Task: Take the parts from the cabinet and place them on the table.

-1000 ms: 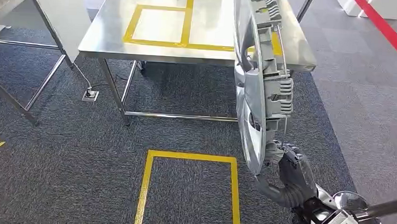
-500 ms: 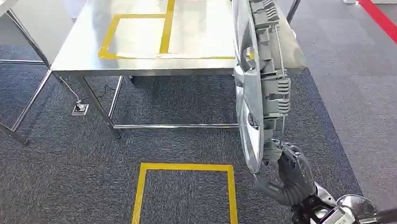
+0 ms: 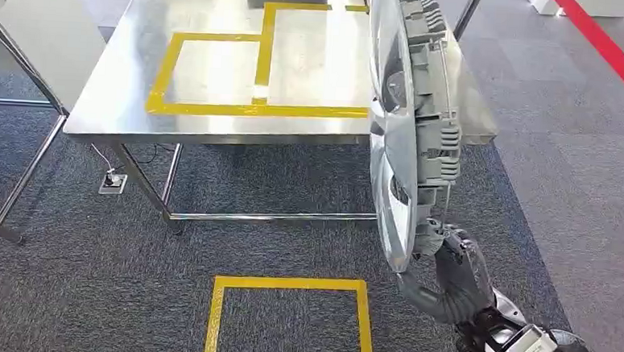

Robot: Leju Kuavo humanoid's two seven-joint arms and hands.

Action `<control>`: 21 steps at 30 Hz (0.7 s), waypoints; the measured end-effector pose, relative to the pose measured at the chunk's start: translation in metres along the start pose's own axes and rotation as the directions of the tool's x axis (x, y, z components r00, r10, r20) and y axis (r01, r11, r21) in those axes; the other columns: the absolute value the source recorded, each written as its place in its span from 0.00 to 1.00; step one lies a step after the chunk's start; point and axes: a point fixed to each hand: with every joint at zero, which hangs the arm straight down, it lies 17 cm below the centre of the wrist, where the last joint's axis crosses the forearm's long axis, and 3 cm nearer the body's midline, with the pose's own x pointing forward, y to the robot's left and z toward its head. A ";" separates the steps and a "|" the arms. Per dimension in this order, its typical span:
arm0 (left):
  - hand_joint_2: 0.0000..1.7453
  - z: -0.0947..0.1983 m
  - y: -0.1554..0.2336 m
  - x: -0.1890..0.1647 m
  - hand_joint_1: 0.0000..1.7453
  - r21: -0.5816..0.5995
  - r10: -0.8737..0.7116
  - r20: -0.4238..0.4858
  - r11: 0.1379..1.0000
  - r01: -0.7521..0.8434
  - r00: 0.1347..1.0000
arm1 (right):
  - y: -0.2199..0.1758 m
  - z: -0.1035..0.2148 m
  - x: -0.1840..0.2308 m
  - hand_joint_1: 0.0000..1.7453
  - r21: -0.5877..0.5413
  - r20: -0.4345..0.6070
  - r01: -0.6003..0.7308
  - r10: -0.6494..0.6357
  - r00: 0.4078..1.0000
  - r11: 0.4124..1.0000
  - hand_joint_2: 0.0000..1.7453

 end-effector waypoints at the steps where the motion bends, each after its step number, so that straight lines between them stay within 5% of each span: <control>1: 1.00 0.000 -0.001 -0.001 0.00 -0.001 0.000 -0.002 1.000 0.000 1.000 | 0.001 0.001 -0.002 0.97 0.001 -0.007 0.002 -0.002 1.000 1.000 1.00; 21: 1.00 -0.001 -0.001 0.001 0.00 -0.012 -0.001 0.001 1.000 0.001 1.000 | 0.002 0.005 -0.006 0.97 0.005 -0.021 0.000 0.000 1.000 1.000 1.00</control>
